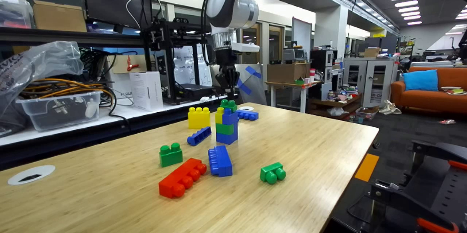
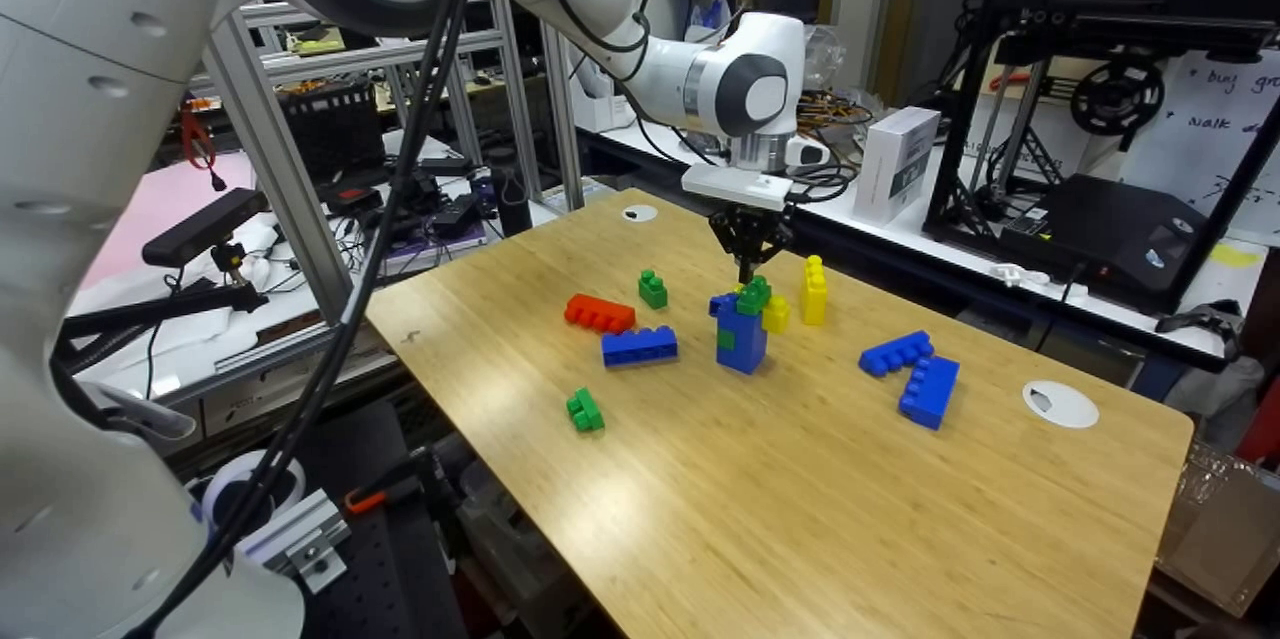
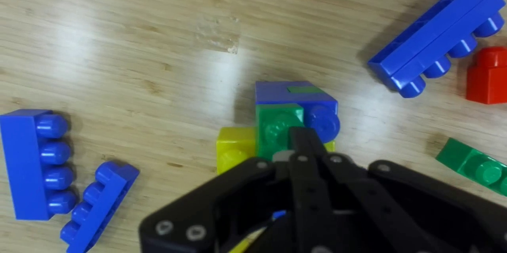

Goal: Push the green block on top of the stack down

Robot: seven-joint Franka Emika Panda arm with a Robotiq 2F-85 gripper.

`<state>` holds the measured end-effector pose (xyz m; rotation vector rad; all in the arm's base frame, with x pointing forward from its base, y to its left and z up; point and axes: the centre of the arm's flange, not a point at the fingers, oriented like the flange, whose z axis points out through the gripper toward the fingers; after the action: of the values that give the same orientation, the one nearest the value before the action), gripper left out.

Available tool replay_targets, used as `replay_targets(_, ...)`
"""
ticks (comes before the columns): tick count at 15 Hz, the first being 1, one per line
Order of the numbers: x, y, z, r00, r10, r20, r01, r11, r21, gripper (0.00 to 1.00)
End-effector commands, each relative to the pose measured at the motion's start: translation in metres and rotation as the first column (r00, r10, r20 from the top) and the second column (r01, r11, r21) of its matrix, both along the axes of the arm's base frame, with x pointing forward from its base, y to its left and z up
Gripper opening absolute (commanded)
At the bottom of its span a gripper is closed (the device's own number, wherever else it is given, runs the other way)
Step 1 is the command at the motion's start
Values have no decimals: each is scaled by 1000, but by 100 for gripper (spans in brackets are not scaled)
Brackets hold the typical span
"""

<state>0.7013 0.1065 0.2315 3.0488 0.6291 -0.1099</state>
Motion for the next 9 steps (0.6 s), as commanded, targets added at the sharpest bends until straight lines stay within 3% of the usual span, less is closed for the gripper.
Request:
replay_targets(1,-2,-2,1,999,41,23,-41,999,-12,0)
replay_targets(9,-22,-3,-12,993,111,47,-110,994,-15,0)
